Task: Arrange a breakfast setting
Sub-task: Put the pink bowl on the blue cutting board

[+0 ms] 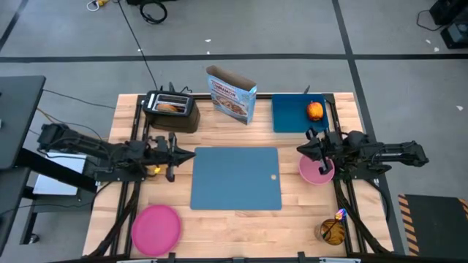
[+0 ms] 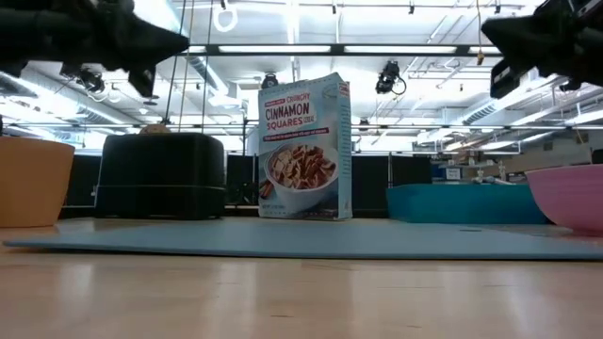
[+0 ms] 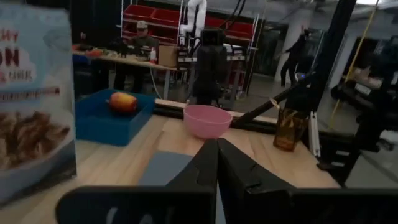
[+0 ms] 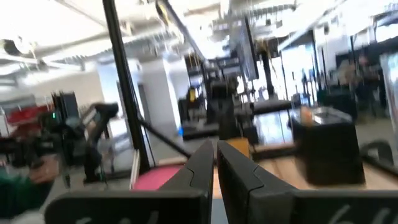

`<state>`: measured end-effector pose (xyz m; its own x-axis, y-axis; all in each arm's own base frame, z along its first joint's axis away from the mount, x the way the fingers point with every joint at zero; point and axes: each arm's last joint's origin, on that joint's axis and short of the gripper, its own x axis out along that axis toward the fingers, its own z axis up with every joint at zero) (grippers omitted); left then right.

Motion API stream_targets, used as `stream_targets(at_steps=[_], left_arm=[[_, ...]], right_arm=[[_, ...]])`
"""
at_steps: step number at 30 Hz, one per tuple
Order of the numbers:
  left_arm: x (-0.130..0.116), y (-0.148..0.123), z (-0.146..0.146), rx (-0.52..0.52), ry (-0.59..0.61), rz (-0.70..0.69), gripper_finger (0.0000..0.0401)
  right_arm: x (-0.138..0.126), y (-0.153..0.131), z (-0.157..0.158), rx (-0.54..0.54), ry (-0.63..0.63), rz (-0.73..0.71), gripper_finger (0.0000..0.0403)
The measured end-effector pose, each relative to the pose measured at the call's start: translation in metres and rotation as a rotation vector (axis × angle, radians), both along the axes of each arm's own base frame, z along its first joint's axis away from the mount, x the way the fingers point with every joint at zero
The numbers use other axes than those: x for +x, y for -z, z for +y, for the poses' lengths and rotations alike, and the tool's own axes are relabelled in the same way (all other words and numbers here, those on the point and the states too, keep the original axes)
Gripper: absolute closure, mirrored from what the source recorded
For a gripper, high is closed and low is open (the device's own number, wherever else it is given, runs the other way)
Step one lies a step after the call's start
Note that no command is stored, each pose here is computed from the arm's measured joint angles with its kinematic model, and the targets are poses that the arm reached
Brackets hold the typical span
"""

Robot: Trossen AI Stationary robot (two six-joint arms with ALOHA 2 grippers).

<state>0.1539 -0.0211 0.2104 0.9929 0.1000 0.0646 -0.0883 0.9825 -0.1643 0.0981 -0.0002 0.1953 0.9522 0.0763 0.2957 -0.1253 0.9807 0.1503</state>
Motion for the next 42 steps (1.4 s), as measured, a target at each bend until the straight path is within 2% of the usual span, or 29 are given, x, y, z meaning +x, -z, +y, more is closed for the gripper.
stream_targets(at_steps=[1, 3, 8, 12, 16, 21, 29, 32, 36, 39, 42], left_arm=[[0.003, -0.002, 0.0, 0.009, -0.006, 0.006, 0.0394], [0.008, -0.004, -0.001, 0.021, -0.025, 0.02, 0.0391], [0.016, -0.009, -0.006, 0.022, -0.011, -0.008, 0.0393], [0.023, -0.012, -0.011, 0.063, 0.006, -0.03, 0.0396], [0.032, -0.018, -0.011, 0.073, -0.009, -0.041, 0.0394], [0.039, -0.02, -0.012, 0.078, -0.014, -0.028, 0.0393], [0.04, -0.02, -0.012, 0.077, -0.013, -0.024, 0.0384], [0.04, -0.02, -0.012, 0.077, -0.013, -0.023, 0.0379], [0.04, -0.02, -0.012, 0.069, -0.013, -0.024, 0.0377], [0.04, -0.02, -0.012, 0.069, -0.012, -0.024, 0.0377], [0.04, -0.02, -0.012, 0.069, -0.012, -0.024, 0.0377]], right_arm=[[0.0, -0.002, -0.001, 0.0, 0.039, -0.021, 0.0373], [-0.001, -0.006, -0.004, 0.069, 0.116, -0.036, 0.0375], [0.007, -0.019, 0.0, 0.124, 0.079, 0.105, 0.0393], [0.024, -0.033, 0.006, 0.141, 0.103, 0.233, 0.0396], [0.048, -0.051, 0.016, 0.126, 0.163, 0.417, 0.0396], [0.075, -0.074, 0.032, 0.161, 0.219, 0.691, 0.0396], [0.096, -0.099, 0.057, 0.241, 0.338, 1.124, 0.0396], [0.1, -0.098, 0.064, 0.275, 0.424, 1.302, 0.0395], [0.103, -0.081, 0.069, 0.321, 0.532, 1.546, 0.0373], [0.105, -0.068, 0.071, 0.377, 0.578, 1.661, 0.0337], [0.109, -0.056, 0.073, 0.425, 0.633, 1.687, 0.0296]])
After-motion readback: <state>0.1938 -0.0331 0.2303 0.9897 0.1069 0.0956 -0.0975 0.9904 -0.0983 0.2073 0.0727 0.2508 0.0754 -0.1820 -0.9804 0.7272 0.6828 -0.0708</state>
